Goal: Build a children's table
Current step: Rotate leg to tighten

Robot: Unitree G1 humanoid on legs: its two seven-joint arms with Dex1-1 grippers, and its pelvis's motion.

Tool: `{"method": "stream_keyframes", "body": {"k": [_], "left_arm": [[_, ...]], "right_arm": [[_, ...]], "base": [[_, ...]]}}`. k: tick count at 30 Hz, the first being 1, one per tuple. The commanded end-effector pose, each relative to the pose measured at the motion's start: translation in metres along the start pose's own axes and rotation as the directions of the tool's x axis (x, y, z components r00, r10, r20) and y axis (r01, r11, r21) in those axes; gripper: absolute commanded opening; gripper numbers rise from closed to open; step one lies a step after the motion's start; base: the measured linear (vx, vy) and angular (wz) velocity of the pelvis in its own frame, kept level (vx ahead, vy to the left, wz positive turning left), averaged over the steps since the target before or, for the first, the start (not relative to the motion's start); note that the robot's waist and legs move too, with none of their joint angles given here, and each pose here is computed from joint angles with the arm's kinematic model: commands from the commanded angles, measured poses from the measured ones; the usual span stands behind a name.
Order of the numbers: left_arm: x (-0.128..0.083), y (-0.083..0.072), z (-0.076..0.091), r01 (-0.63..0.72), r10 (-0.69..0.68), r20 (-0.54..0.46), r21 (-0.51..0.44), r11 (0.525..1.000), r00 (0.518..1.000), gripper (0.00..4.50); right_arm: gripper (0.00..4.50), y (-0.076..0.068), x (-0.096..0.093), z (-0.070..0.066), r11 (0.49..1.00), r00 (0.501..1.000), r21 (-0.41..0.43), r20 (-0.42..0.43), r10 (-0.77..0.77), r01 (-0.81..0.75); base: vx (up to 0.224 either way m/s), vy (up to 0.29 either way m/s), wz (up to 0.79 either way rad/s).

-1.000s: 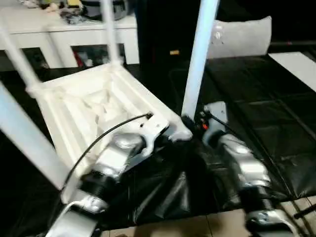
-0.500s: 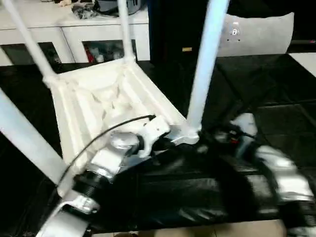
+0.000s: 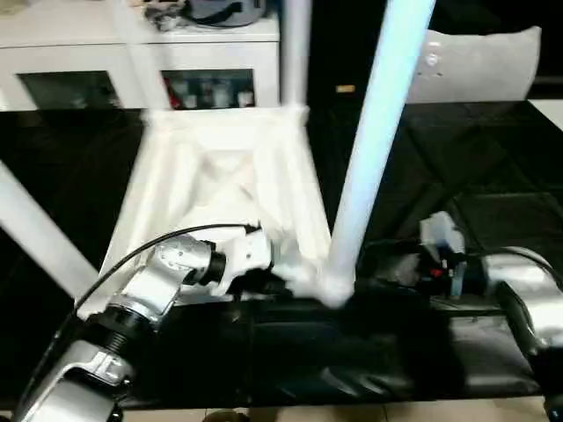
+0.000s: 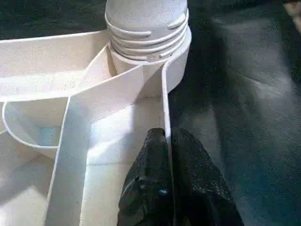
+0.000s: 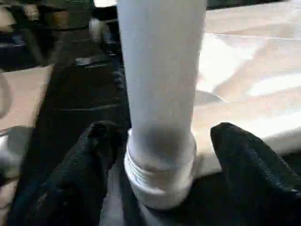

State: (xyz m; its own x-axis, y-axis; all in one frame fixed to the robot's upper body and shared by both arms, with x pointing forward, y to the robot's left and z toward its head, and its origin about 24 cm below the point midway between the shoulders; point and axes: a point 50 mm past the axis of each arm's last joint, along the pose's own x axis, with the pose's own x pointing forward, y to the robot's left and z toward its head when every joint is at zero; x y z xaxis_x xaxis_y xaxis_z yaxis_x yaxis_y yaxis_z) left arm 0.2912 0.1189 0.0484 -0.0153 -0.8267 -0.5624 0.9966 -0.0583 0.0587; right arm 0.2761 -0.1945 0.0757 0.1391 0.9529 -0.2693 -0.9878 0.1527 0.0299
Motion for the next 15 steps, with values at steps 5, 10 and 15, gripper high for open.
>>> {"method": "stream_keyframes", "body": {"k": [5, 10, 15], "left_arm": [[0.012, -0.014, 0.003, 0.196, -0.191, -0.064, 0.077, 0.978, 0.98, 0.0], [0.012, -0.014, 0.003, 0.208, -0.203, -0.066, 0.081, 0.975, 0.977, 0.0], [0.011, -0.015, 0.001, 0.21, -0.206, -0.068, 0.07, 0.975, 0.976, 0.0]], "right_arm": [[2.83, -0.002, 0.011, 0.003, 0.992, 0.992, 0.016, -0.011, 0.124, -0.123], [2.5, 0.0, 0.017, 0.002, 0.983, 0.984, 0.051, 0.005, 0.178, -0.178], [2.08, 0.003, 0.022, -0.001, 0.976, 0.978, 0.074, 0.017, 0.207, -0.207]], "base": [[0.0, 0.0, 0.0], [0.0, 0.0, 0.0], [0.0, 0.0, 0.0]]}}
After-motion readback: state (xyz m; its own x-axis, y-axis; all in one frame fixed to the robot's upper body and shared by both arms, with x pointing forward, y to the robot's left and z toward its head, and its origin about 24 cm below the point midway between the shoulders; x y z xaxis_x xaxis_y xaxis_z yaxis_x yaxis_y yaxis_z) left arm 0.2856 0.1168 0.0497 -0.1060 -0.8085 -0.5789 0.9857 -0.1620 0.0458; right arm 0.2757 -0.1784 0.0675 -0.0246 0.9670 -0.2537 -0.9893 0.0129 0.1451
